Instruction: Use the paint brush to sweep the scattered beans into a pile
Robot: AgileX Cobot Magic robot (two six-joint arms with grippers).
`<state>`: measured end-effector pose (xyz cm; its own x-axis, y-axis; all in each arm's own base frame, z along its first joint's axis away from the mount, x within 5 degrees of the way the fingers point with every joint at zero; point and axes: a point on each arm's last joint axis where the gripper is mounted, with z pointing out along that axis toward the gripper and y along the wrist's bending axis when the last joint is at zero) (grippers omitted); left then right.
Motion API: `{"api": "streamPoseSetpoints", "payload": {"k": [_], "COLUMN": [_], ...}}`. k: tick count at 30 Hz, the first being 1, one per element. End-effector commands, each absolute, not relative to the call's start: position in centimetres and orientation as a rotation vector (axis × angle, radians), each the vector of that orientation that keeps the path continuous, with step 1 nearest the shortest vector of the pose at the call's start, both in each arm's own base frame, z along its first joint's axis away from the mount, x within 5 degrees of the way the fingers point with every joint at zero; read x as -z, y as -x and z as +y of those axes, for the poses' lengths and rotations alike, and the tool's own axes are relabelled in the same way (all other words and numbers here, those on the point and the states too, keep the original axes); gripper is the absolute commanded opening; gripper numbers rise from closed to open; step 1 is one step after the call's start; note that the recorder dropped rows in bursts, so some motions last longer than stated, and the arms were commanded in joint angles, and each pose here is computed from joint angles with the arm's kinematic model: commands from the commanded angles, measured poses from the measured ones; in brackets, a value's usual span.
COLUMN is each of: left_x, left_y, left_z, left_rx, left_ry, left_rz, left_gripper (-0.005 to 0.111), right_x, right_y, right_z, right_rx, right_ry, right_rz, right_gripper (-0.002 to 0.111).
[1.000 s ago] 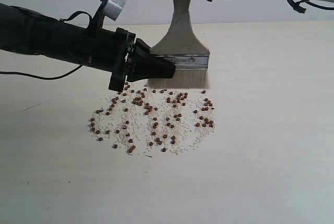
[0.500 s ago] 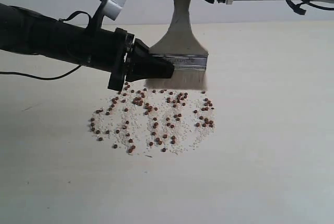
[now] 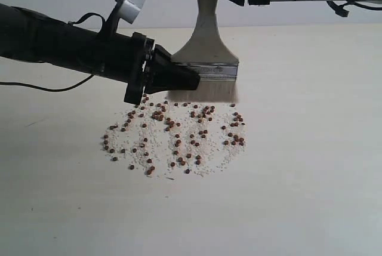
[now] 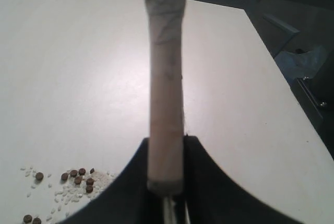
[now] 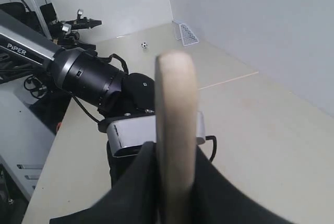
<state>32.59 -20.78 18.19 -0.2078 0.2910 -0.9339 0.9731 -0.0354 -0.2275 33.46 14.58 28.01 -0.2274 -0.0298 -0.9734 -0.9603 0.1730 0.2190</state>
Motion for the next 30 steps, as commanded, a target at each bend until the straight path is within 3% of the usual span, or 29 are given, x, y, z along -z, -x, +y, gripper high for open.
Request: {"api": "streamPoseSetpoints", "payload": {"k": [1, 4, 8, 11, 17, 27, 30], "left_x": [-18.5, -18.5, -18.6, -18.7, -18.8, -18.3, -18.2], "left_y": [-32.5, -32.5, -32.6, -32.7, -33.0, -34.7, -34.5], "left_z": [-20.9, -20.9, -21.0, -21.0, -20.2, -15.9, -15.6], "left_rx": [1.319, 1.320, 1.327, 1.347, 1.353, 1.353, 1.342], "left_ry": [-1.327, -1.324, -1.303, -1.266, -1.242, -1.099, -1.132], "left_rz": [1.577, 1.579, 1.582, 1.601, 1.651, 1.844, 1.870], "left_gripper": [0.005, 0.023, 0.057, 0.067, 0.068, 0.067, 0.058], "right_x": [-28.2, -28.2, -28.2, -28.3, -28.6, -30.0, -30.7], "right_y": [-33.8, -33.8, -33.8, -33.9, -34.1, -35.5, -35.1], "right_z": [14.6, 14.6, 14.6, 14.6, 14.5, 12.9, 12.3], "right_rx": [-1.178, -1.177, -1.179, -1.181, -1.177, -0.858, -0.771], "right_ry": [1.000, 1.002, 0.997, 0.989, 0.937, 0.733, 0.691], "right_rz": [1.475, 1.475, 1.474, 1.471, 1.467, 1.656, 1.677], "right_gripper": [0.000, 0.000, 0.000, 0.000, 0.000, 0.000, 0.000]}}
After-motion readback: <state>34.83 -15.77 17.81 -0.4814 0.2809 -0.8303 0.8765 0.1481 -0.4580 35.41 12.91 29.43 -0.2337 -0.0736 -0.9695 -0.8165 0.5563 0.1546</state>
